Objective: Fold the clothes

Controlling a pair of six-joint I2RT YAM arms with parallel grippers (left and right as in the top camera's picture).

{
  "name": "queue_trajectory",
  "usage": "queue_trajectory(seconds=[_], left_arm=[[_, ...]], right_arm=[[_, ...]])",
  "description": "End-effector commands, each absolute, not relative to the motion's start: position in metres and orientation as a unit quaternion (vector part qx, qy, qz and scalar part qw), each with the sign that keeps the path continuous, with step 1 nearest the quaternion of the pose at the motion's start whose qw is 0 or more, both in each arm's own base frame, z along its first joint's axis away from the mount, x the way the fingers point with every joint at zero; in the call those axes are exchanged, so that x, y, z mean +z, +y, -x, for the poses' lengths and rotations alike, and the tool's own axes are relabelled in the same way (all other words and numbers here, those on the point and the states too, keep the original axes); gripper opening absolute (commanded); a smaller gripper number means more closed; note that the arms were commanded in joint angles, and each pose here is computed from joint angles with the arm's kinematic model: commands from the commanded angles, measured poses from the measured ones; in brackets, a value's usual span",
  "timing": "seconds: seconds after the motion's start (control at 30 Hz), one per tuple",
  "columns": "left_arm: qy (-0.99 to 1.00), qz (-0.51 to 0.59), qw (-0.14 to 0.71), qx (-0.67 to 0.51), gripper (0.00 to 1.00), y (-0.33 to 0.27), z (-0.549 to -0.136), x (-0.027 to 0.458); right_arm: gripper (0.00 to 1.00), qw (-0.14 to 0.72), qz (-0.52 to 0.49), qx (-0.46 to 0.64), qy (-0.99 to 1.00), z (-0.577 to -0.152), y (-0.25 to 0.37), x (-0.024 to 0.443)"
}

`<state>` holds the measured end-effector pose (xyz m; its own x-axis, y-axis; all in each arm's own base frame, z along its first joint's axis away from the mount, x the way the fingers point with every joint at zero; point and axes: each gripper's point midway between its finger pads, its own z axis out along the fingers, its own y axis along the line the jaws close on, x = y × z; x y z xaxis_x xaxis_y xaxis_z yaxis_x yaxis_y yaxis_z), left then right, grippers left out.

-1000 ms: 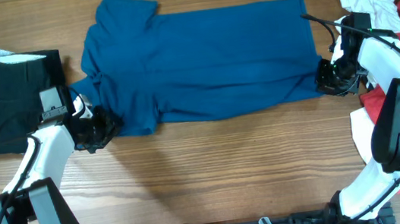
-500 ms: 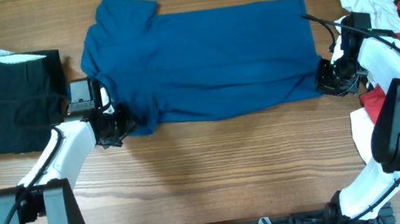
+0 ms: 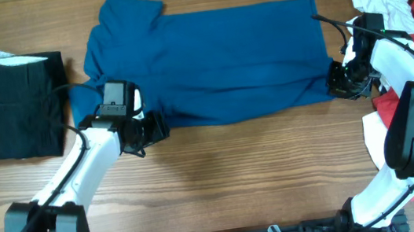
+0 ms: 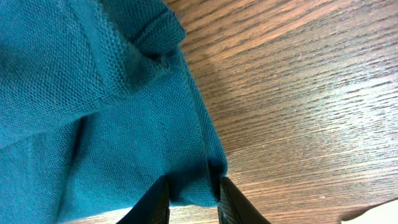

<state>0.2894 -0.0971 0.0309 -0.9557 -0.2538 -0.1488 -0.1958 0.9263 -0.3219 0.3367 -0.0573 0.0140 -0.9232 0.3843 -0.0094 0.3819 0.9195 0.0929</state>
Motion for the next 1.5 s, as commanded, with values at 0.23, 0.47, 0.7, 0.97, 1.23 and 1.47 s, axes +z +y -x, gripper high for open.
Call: queue_trajectory(seconds=[0.23,0.47,0.7,0.97,1.23,1.47], left_arm=[[0.982,0.107,0.107,-0.111,0.6,-0.087,-0.304,0.011],[0.979,0.1,0.123,-0.13,0.55,-0.094,-0.313,0.015],[0.978,0.1,0.128,-0.133,0.29,-0.095,-0.315,0.016],[0.944,0.061,0.2,-0.255,0.04,-0.136,-0.353,0.086],[0.9,0.06,0.313,-0.296,0.04,-0.146,-0.402,0.142],[0.9,0.07,0.31,-0.299,0.04,-0.147,-0.409,0.132]], right_arm=[[0.25,0.001,-0.195,0.053,0.979,-0.332,-0.052,0.008],[0.25,0.001,-0.195,0.053,0.979,-0.332,-0.052,0.008],[0.25,0.001,-0.195,0.053,0.979,-0.332,-0.052,0.008],[0.25,0.001,-0.195,0.053,0.979,-0.332,-0.052,0.008],[0.25,0.002,-0.195,0.053,0.979,-0.333,-0.052,0.008],[0.25,0.002,-0.195,0.053,0.979,-0.333,-0.052,0.008]])
